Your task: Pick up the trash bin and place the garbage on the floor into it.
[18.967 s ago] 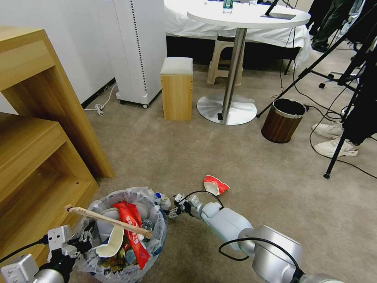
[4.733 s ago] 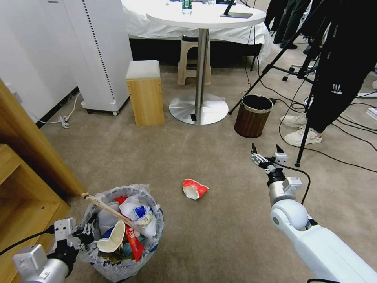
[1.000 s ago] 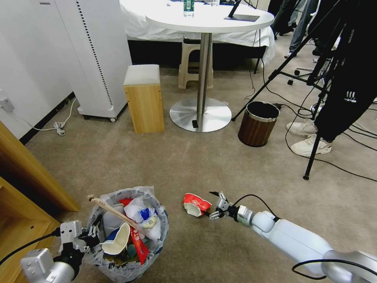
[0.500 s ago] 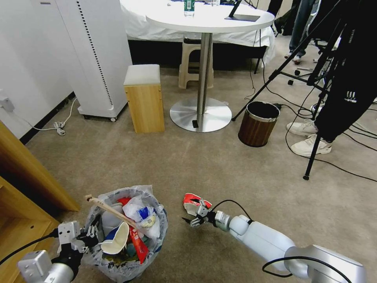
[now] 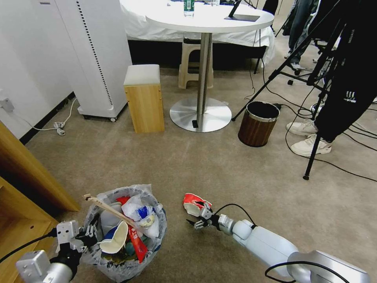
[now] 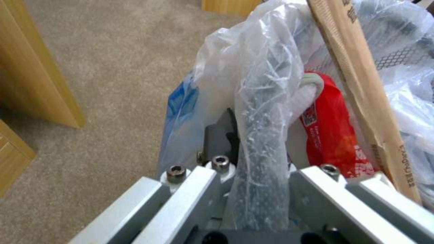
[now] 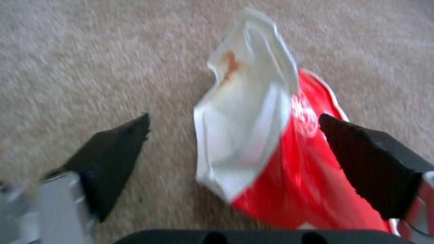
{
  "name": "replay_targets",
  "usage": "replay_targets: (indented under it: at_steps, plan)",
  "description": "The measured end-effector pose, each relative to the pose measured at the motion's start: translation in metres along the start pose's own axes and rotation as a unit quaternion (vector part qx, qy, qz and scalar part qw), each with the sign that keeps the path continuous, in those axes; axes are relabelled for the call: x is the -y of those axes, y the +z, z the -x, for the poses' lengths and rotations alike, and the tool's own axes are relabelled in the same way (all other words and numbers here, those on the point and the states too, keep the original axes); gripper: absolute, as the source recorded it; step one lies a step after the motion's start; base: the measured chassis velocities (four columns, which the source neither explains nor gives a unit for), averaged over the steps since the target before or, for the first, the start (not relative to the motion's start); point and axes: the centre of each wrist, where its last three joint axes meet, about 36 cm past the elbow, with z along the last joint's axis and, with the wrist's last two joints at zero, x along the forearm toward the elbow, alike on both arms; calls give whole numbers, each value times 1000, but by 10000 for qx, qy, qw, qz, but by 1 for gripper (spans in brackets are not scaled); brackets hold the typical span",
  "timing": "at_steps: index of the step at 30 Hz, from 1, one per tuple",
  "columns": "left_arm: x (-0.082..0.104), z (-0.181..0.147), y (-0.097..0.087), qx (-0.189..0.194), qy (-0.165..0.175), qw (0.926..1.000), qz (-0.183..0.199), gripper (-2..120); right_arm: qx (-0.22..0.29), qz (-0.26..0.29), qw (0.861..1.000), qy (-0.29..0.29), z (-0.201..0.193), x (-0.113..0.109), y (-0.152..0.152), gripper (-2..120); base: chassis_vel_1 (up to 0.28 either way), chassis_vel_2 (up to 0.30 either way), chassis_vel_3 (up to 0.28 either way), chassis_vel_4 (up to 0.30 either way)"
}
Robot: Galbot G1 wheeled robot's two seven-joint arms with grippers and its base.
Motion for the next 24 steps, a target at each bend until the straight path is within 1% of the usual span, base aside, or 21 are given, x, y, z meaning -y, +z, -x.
replay_targets:
  at_steps: [2,4,5,6,7,10,11,12,15,16,18,19,20,23,24]
  plan:
    - [0,1,1,-15,-1,10000,-9,1,-5,-28,10000,12,-3,0,5,81,0,0,0,0]
    - [0,1,1,-16,-1,10000,-9,1,-7,-29,10000,9,-4,0,6,79,0,0,0,0]
    - [0,1,1,-17,1,10000,-5,1,-10,-47,10000,11,-5,0,7,73,0,0,0,0]
    - [0,1,1,-17,2,10000,-2,1,-9,-50,10000,13,-5,0,8,71,0,0,0,0]
    - [0,1,1,-17,2,10000,-2,1,-9,-50,10000,13,-5,0,8,71,0,0,0,0]
    - [-1,0,1,-26,-1,10000,15,1,15,-63,10000,32,-6,-1,8,54,0,0,0,0]
    - [-1,0,1,-26,-1,10000,15,1,15,-63,10000,32,-6,-1,8,54,0,0,0,0]
    - [-2,-1,-1,-49,4,10000,14,1,59,-84,9999,27,-7,1,7,47,0,0,0,0]
    - [-2,-3,-4,-138,19,9999,6,1,133,-81,9999,35,-11,5,3,34,0,0,0,0]
    - [-2,-3,-4,-138,19,9999,6,1,133,-81,9999,35,-11,5,3,34,0,0,0,0]
    - [-2,-5,-8,-235,46,9997,-37,1,161,-66,9998,17,-18,8,3,25,0,0,0,0]
    - [-1,-6,-11,-308,76,9994,-119,1,168,-63,9998,6,-23,9,4,22,0,0,0,0]
    - [-1,-6,-11,-308,76,9994,-119,1,168,-63,9998,6,-23,9,4,22,0,0,0,0]
    - [1,-9,-22,-447,211,9983,-310,1,214,-44,9998,13,-41,14,5,6,0,0,0,0]
    - [1,-9,-22,-447,211,9983,-310,1,214,-44,9998,13,-41,14,5,6,0,0,0,0]
